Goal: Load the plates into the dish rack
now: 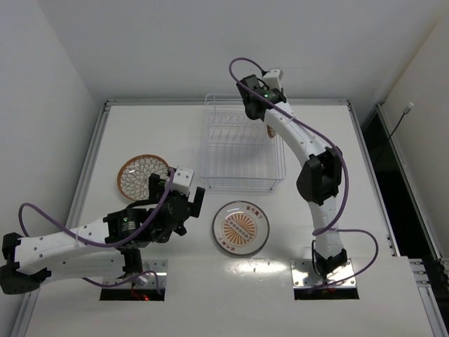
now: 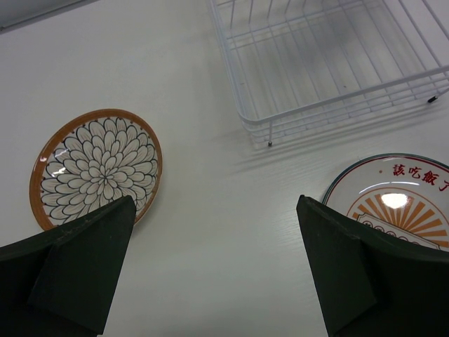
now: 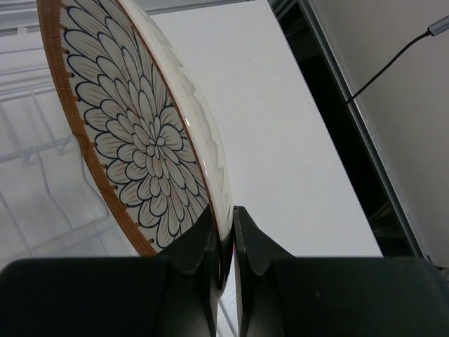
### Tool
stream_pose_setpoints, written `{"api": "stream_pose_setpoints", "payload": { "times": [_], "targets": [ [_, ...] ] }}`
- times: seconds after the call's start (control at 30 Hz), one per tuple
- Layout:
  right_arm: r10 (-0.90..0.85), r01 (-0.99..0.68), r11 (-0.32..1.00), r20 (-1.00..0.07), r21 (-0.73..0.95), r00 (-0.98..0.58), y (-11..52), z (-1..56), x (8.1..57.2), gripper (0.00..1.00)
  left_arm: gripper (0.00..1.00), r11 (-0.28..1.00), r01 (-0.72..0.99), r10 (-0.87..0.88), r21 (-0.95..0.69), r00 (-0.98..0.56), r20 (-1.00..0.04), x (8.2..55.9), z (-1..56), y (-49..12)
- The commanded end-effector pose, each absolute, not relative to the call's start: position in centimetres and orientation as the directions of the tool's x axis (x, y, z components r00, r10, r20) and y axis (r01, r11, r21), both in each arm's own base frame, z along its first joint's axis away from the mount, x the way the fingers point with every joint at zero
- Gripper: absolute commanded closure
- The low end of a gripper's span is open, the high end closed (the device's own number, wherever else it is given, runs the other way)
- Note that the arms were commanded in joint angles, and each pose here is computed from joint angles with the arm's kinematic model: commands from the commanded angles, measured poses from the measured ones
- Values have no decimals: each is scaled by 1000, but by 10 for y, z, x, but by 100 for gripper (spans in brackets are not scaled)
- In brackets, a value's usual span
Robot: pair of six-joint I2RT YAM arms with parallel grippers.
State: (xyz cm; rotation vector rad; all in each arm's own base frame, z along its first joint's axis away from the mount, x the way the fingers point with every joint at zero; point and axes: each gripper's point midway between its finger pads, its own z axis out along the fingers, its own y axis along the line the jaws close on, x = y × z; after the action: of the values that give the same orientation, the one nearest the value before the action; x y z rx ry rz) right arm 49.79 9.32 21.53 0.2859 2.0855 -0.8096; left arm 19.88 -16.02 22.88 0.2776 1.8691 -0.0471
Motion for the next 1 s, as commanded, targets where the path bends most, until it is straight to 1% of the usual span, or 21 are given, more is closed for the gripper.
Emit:
{"api": "stream_pose_setpoints", "payload": {
  "times": [0.0,0.2,0.23,0.27,0.37,0.43,0.6,0.7,0.73,0.77,0.83,0.9,0.93,0.97],
  "targets": [
    [-112,550,722,-855,-420,-507,101,247,503,100,1,977,188,151,101,-275,-950,202,232,-157],
    [-220,505,691,-815,-518,-535,128,236,496,99,1,976,188,160,109,-277,-947,202,230,-158],
    [-245,487,686,-802,-541,-545,135,231,495,97,1,976,188,160,109,-277,-947,202,230,-158],
    [-254,479,682,-793,-553,-553,137,225,497,93,1,976,188,160,109,-277,-947,202,230,-158],
    [-251,443,711,-786,-546,-564,148,213,498,92,1,976,188,160,109,-277,-947,202,230,-158],
    [-263,388,725,-750,-569,-607,150,193,495,92,1,977,188,151,101,-275,-950,203,231,-159],
    [-227,338,780,-742,-526,-631,158,171,491,91,1,976,188,160,109,-277,-947,203,230,-160],
    [-209,307,803,-723,-512,-659,162,159,486,86,1,976,188,160,109,-277,-947,203,230,-160],
    [-197,299,813,-719,-500,-666,158,160,484,80,1,976,188,160,109,-277,-947,203,230,-160],
    [-174,272,842,-711,-466,-681,160,154,485,78,1,976,188,160,109,-277,-947,203,230,-160],
    [-160,244,861,-693,-446,-703,159,146,480,76,1,976,188,160,109,-277,-947,203,230,-160],
    [-129,218,896,-699,-386,-704,164,148,479,75,1,976,188,160,109,-277,-947,203,230,-160],
    [-126,207,904,-695,-374,-708,165,149,477,73,1,976,188,160,109,-277,-947,203,230,-160],
    [-113,198,918,-705,-344,-700,168,158,475,69,1,976,188,160,109,-277,-947,203,230,-160]
  ]
}}
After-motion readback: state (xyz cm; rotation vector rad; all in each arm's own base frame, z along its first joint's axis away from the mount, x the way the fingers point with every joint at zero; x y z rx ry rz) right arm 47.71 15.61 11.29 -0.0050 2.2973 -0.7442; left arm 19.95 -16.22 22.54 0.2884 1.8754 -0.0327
